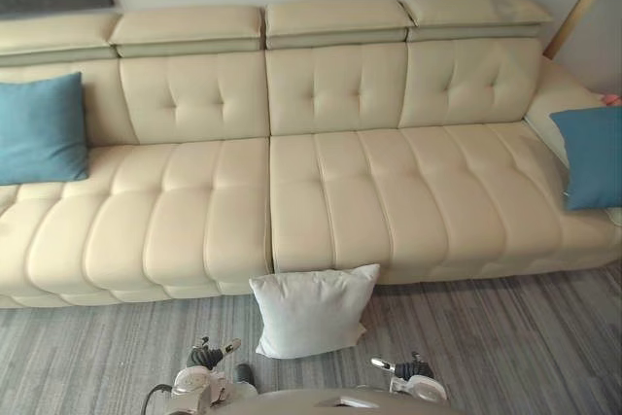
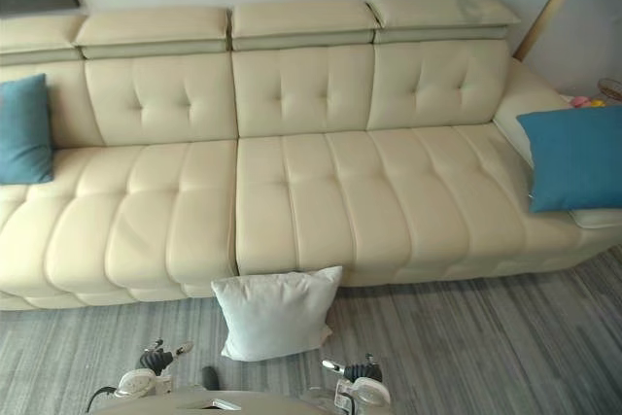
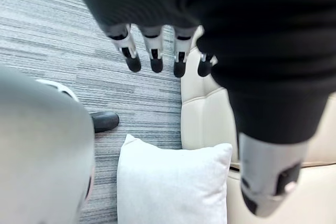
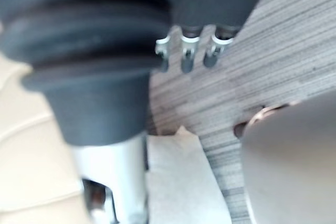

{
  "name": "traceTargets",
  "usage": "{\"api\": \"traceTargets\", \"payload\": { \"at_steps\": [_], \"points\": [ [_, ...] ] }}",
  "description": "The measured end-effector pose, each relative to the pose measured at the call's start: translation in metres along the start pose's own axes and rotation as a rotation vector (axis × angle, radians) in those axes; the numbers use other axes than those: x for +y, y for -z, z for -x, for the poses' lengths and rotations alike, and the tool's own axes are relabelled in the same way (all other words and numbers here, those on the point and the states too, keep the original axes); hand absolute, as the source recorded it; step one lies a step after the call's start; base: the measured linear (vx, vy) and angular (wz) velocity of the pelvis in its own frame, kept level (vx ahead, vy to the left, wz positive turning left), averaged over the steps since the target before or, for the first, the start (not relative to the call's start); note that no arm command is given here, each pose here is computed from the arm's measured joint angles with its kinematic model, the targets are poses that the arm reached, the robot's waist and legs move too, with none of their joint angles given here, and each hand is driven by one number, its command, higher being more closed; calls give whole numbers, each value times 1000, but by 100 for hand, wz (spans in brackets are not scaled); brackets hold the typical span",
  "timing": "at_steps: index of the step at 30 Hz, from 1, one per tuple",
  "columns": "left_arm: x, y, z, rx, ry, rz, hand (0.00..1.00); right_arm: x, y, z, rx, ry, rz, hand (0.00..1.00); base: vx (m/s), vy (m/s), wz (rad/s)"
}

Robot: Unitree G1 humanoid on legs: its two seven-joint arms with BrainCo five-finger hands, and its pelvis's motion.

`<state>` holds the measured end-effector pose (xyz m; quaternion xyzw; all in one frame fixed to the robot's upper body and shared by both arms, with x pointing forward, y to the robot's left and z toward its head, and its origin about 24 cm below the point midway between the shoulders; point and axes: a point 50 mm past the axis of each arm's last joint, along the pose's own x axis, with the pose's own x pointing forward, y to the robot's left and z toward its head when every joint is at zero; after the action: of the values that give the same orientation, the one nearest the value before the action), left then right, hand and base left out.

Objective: Pick up cushions and gather them together orderly.

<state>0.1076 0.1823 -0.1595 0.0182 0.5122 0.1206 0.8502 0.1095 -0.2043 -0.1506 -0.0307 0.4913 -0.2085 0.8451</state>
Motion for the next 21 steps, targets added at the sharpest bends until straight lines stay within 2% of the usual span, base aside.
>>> {"api": "traceTargets", "payload": {
  "at_steps": [6, 10, 11, 14, 16, 21],
  "points": [
    [15, -9, -2, -36, -30, -15, 0, 13, -2, 2, -5, -37, 16, 0, -39, 83, 19],
    [13, -17, -5, -37, -33, -2, 0, 9, -3, 1, 8, -28, -53, 0, 47, 88, 62],
    [26, -29, -7, -73, -64, 10, 0, 17, 7, 5, 39, -41, -85, 0, 27, 54, 87],
    [30, -19, -5, -50, -90, 81, 0, -6, -2, -2, 13, 4, -84, 0, 32, 17, 19],
    [24, -14, -4, -41, -77, 90, 0, -10, 7, -1, 35, 12, -73, 0, 163, -127, 49],
    [0, -22, -3, -69, -12, 65, 0, -24, -9, -6, -19, 44, -52, 0, 201, -214, 43]
  ]
}}
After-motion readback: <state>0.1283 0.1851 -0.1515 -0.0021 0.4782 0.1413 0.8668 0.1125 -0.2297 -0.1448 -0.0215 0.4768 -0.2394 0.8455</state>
